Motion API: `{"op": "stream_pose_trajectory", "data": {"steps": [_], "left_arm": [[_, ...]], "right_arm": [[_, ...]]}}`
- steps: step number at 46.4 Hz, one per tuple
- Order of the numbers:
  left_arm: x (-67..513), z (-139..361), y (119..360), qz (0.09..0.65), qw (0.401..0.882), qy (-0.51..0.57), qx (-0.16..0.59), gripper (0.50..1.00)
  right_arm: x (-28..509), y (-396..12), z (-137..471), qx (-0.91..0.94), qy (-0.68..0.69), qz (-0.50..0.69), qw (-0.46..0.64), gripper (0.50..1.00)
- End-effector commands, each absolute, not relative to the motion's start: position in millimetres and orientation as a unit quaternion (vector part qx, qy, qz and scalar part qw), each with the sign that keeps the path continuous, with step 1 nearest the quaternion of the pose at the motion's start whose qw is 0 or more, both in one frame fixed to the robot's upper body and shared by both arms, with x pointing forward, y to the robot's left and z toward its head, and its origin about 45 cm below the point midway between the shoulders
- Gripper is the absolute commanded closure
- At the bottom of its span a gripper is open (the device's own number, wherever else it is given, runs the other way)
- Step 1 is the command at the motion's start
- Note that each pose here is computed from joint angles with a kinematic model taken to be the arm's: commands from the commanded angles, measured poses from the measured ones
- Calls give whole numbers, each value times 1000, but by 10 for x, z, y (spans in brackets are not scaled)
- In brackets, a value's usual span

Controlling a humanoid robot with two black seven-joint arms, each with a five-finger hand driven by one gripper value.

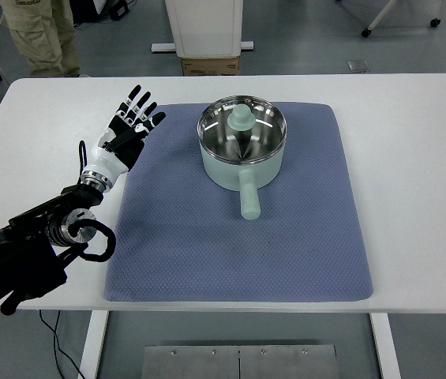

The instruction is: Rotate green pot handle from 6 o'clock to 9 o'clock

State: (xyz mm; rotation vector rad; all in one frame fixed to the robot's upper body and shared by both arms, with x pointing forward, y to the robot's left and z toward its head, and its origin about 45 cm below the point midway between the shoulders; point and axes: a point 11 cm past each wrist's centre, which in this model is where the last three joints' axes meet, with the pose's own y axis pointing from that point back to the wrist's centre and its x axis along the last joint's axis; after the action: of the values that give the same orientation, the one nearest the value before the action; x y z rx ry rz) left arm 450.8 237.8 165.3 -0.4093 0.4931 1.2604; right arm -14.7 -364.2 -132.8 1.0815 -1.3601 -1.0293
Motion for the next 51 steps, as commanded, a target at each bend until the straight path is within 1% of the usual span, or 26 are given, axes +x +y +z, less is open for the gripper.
{"op": "stream_pose_trajectory", "data": {"steps": [1, 51], "left_arm": [[4507, 1655, 2372, 578, 761, 227, -188, 500], [4506, 1663, 2367, 573, 765, 227, -190, 500]], "right_arm": [[-147, -3642, -1328, 454, -570, -431, 532, 500], [-147, -3642, -1328, 454, -570, -431, 532, 500]]}}
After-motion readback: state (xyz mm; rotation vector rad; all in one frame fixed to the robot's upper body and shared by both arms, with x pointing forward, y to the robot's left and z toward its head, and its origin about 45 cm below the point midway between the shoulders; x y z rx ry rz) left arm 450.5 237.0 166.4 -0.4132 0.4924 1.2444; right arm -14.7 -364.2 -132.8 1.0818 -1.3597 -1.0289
